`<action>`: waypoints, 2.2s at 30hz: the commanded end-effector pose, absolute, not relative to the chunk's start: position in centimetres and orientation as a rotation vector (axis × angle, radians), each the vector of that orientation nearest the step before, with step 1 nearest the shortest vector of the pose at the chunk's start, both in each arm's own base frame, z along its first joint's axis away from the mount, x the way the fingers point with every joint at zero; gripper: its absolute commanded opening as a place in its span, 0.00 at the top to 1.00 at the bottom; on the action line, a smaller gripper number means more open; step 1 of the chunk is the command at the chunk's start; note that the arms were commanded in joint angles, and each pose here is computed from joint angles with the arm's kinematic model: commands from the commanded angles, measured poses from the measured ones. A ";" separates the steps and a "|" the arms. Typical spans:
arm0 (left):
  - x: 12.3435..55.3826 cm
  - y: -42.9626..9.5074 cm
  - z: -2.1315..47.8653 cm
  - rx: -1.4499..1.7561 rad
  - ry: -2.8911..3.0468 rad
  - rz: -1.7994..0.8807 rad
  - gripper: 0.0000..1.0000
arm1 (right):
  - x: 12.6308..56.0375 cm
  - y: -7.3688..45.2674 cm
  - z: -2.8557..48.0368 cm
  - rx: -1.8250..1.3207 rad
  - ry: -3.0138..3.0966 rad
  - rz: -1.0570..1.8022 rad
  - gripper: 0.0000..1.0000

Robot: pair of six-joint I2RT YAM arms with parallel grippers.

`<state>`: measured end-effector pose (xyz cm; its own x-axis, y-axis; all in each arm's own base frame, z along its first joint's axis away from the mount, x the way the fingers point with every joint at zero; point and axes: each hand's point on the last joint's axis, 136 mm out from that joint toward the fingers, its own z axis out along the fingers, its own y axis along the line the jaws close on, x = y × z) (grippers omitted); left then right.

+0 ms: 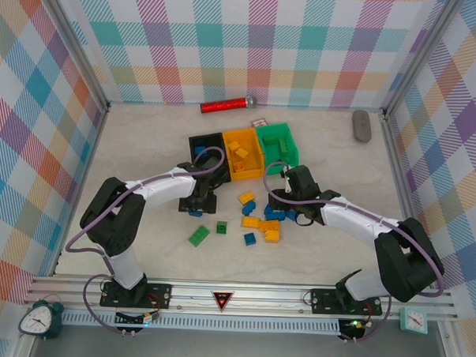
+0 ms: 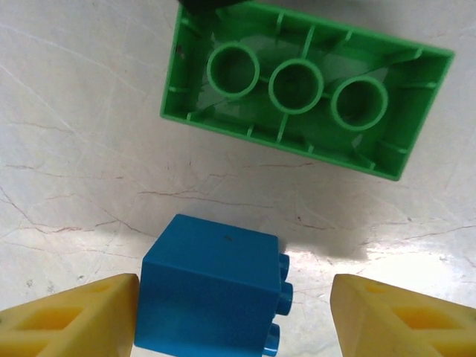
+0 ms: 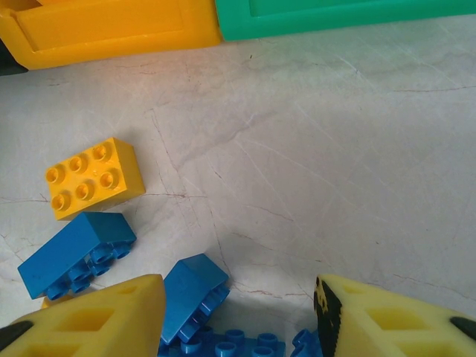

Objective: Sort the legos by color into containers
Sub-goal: Pick up the lego from the center of the table, then place the lego in the container, then pick up the lego from the middle-left of the table.

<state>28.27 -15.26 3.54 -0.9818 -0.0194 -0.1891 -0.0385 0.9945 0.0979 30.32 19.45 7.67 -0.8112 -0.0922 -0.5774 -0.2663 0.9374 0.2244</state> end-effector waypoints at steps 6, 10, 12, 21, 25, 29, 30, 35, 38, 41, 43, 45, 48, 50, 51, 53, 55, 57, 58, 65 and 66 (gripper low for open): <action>27.7 -15.2 3.1 -0.073 2.980 0.109 0.47 | 30.7 19.1 7.9 -0.242 2.495 0.376 0.44; 28.1 -15.1 5.1 -0.089 2.928 0.089 0.53 | 30.7 19.2 7.9 -0.240 2.491 0.382 0.44; 28.4 -15.3 6.7 -0.096 2.890 0.051 0.56 | 30.7 19.2 7.8 -0.239 2.495 0.379 0.44; 32.0 -16.3 14.2 -0.105 2.672 -0.056 0.55 | 30.7 19.5 7.4 -0.242 2.509 0.394 0.44; 35.0 -16.6 16.9 -0.102 2.592 0.005 0.52 | 30.7 19.6 7.4 -0.241 2.508 0.407 0.44; 38.1 -16.4 18.2 -0.137 2.530 0.091 0.46 | 30.6 19.8 7.5 -0.250 2.511 0.418 0.43; 38.6 -16.2 18.1 -0.155 2.533 0.100 0.43 | 30.5 19.8 7.6 -0.252 2.509 0.423 0.43; 39.5 -17.4 17.3 -0.160 2.567 -0.001 0.28 | 30.4 19.8 7.7 -0.255 2.503 0.426 0.43; 38.5 -17.7 17.0 -0.156 2.577 -0.063 0.28 | 30.5 19.7 7.6 -0.249 2.501 0.419 0.43; 36.7 -17.9 16.5 -0.125 2.582 -0.151 0.28 | 30.5 19.8 7.5 -0.250 2.507 0.429 0.43; 35.2 -18.1 16.0 -0.097 2.592 -0.214 0.28 | 30.6 20.0 7.5 -0.246 2.503 0.439 0.43; 33.3 -18.8 15.2 -0.047 2.605 -0.307 0.28 | 30.6 20.0 7.3 -0.240 2.503 0.441 0.43; 30.3 -20.2 13.7 0.044 2.637 -0.438 0.30 | 30.6 20.2 7.1 -0.237 2.509 0.449 0.43; 28.3 -20.7 12.7 0.096 2.671 -0.445 0.30 | 30.7 20.2 7.1 -0.235 2.508 0.450 0.43; 27.2 -21.0 12.2 0.129 2.688 -0.432 0.30 | 30.7 20.2 7.0 -0.235 2.506 0.447 0.43; 25.5 -21.8 11.0 0.193 2.721 -0.394 0.30 | 30.8 20.1 7.0 -0.231 2.507 0.441 0.43; 24.1 -22.9 9.6 0.269 2.756 -0.350 0.31 | 30.9 20.0 7.2 -0.230 2.502 0.434 0.43; 23.3 -23.4 8.3 0.307 2.793 -0.287 0.32 | 31.0 19.9 7.3 -0.221 2.494 0.426 0.43; 23.1 -23.7 7.7 0.327 2.808 -0.256 0.32 | 31.0 19.7 7.5 -0.215 2.484 0.416 0.43; 22.9 -23.3 4.5 0.312 2.869 -0.084 0.35 | 31.0 17.2 9.5 -0.140 2.401 0.364 0.43; 23.0 -23.3 4.2 0.309 2.872 -0.070 0.35 | 31.0 17.0 9.5 -0.137 2.403 0.363 0.43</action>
